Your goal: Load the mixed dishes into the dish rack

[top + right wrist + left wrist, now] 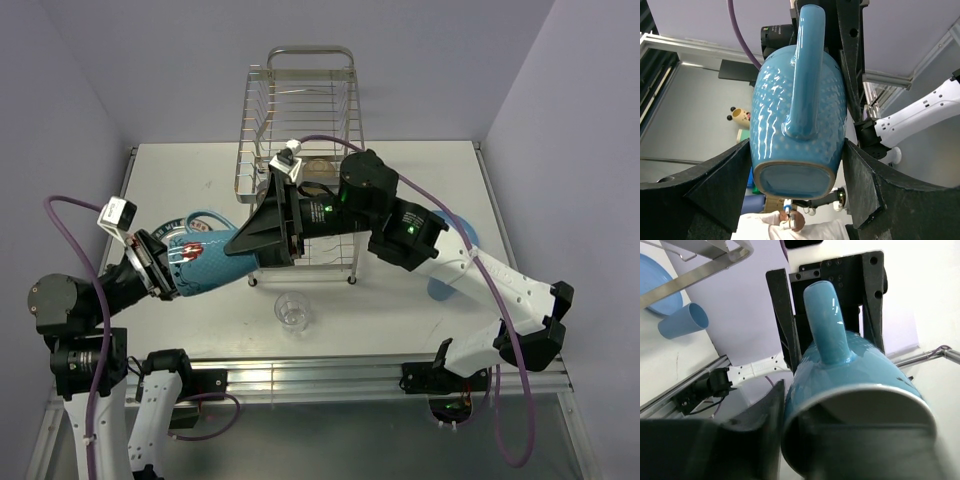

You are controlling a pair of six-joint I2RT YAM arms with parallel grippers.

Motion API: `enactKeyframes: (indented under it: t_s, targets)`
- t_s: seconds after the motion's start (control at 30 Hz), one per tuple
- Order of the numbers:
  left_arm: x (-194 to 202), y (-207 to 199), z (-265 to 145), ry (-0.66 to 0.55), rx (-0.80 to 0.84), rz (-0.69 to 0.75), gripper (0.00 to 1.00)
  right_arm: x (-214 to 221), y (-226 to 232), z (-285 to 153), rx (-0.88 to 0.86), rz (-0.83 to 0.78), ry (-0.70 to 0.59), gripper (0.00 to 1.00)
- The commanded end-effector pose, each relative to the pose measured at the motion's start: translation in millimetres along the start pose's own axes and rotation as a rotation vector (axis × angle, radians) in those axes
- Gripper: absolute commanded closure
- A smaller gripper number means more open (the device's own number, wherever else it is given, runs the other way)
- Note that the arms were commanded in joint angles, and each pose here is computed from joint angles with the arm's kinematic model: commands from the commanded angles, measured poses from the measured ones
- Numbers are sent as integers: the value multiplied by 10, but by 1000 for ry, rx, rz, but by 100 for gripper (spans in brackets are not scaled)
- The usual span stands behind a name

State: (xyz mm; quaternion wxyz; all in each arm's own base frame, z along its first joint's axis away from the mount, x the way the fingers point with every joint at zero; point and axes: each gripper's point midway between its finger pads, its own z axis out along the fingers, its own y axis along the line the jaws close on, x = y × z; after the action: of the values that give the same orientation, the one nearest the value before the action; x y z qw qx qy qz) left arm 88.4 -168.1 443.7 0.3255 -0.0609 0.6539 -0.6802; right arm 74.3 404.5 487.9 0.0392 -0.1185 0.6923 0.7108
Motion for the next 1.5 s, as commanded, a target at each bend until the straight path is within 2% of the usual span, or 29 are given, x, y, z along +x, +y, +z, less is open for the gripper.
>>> enactKeyframes:
  t_s: [0.0,0.03,0.07,0.1,0.2,0.3,0.53,0.93,1.0,1.03,1.13,1.2,1.23,1.3,1.47]
  targets:
    - [99,45,-29,44,3,27,61,32,596,-16,-222,-92,-14,100]
    - [96,59,-28,42,-2,40,53,33,599,-21,-221,-92,-16,100]
    - [95,43,-29,40,-4,47,37,44,609,-29,-223,-96,-15,100]
    - [94,57,-30,38,-12,40,30,46,617,-41,-224,-99,-15,100]
    - [71,74,-20,35,-21,45,12,54,604,-64,-213,-104,-17,100]
    - [53,88,-12,34,-23,47,1,68,563,-80,-188,-111,-15,100]
    - [21,88,4,35,-27,60,1,-24,274,-263,-96,-101,-70,100]
    - [-124,-54,80,44,29,135,1,-159,84,-892,20,-168,-200,100]
    - [-143,8,90,50,6,185,1,-252,116,-1055,50,-182,-245,100]
    - [-157,70,94,54,-37,142,1,-259,149,-1133,63,-216,-263,100]
    - [-198,252,84,57,-155,148,1,-365,206,-1411,138,-264,-337,100]
    - [-242,403,55,51,-239,210,3,-465,228,-1638,198,-274,-411,100]
    - [-223,473,27,63,-297,155,7,-492,209,-1705,222,-293,-422,100]
    - [-262,599,-2,54,-360,170,9,-601,176,-1888,280,-287,-488,100]
    - [-211,716,-5,53,-353,123,14,-693,205,-2126,318,-317,-564,100]
